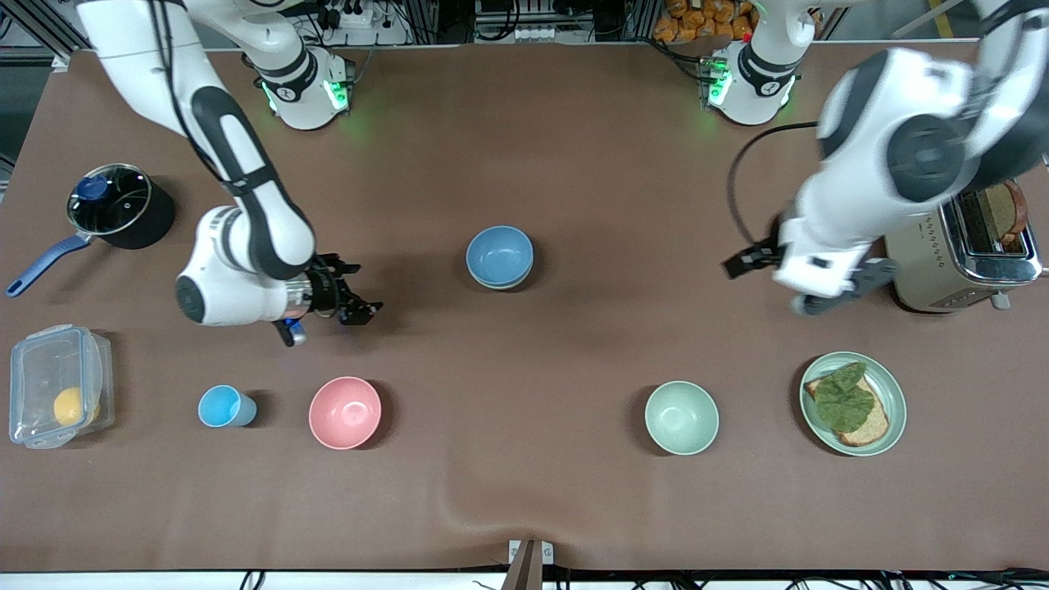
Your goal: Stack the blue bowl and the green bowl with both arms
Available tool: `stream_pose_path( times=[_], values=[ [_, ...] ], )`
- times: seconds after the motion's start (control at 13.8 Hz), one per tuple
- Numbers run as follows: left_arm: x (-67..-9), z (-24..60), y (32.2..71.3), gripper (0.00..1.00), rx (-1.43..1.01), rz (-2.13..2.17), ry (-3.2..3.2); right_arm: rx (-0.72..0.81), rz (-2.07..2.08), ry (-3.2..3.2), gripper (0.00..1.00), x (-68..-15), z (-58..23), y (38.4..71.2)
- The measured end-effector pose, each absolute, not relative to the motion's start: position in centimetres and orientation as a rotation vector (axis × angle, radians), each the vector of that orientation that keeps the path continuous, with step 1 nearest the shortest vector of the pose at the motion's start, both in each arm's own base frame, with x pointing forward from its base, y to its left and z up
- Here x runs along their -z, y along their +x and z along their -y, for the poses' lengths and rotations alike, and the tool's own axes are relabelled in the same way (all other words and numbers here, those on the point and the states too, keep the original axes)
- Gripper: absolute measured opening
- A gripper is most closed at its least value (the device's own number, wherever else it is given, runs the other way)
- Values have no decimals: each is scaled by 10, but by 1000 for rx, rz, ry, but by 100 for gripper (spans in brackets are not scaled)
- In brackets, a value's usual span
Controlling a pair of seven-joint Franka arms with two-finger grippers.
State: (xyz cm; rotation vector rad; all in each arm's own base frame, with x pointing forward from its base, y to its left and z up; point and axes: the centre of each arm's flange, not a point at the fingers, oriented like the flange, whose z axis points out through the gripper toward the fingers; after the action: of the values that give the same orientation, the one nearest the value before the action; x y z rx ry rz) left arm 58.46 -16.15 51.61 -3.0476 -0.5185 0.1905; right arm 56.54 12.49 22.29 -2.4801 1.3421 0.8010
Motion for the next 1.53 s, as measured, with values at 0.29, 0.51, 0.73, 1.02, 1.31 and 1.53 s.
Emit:
stream_pose_path(
  times=[0.29,0.51,0.73,1.02,1.31,1.53],
  values=[
    [-545,143,590,100,-105,322,-3091,-803,-1284,-2601,100,-266,-84,578],
    [-567,127,593,100,-34,137,-3103,-825,-1235,-2662,100,-311,-49,592],
    [-593,96,589,100,24,53,-3086,-780,-1122,-2698,100,-344,-15,600],
    [-603,98,570,100,-74,-23,-3063,-703,-1041,-2762,100,-367,-1,605],
    [-630,86,548,100,-94,-15,-3105,-608,-892,-2935,100,-462,-30,602],
    [-635,72,547,100,-91,14,-3134,-521,-794,-2986,100,-540,-32,588]
  ],
)
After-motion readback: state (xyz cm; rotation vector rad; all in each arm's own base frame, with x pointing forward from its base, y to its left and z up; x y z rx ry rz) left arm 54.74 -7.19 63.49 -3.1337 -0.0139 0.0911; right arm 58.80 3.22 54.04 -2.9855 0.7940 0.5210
